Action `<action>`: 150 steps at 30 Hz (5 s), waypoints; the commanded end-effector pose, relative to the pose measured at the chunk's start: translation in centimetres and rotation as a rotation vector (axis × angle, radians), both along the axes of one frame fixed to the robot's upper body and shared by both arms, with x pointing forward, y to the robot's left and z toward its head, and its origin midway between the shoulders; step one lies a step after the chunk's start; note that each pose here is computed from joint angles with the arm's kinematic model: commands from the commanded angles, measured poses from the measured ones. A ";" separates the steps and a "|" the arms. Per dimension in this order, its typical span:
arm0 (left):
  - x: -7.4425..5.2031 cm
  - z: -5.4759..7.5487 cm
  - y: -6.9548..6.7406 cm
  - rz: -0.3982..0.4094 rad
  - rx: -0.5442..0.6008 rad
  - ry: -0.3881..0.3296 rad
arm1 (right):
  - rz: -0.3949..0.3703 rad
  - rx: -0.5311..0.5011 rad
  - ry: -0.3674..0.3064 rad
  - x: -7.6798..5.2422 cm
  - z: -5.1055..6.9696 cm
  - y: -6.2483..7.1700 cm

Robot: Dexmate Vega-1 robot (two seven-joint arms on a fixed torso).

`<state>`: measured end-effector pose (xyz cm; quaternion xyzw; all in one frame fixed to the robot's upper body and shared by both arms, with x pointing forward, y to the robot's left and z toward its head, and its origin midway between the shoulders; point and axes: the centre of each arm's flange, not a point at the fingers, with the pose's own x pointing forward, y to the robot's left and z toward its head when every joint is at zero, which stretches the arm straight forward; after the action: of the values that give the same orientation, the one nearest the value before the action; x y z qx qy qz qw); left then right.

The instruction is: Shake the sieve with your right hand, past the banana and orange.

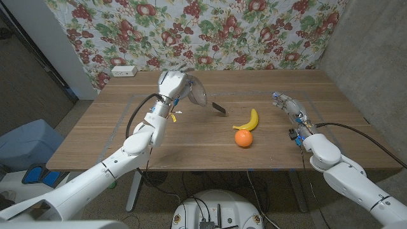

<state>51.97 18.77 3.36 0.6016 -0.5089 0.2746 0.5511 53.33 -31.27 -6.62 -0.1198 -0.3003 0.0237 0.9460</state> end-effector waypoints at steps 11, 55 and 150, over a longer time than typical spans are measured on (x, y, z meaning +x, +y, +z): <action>1.1 0.5 -0.5 -0.211 -0.206 -0.058 | -0.006 -0.166 0.040 -0.4 2.2 0.9; 2.5 2.3 -0.4 -0.577 -0.338 0.068 | -0.093 -0.459 0.046 -3.1 8.5 2.2; 3.3 1.8 -2.0 -0.652 -0.317 0.037 | 0.269 -0.809 0.447 -3.3 15.5 5.7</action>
<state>55.32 16.91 5.22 0.3172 -0.6152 0.1476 0.7065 50.49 -25.84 9.04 -0.4345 -0.0578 0.2626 0.8596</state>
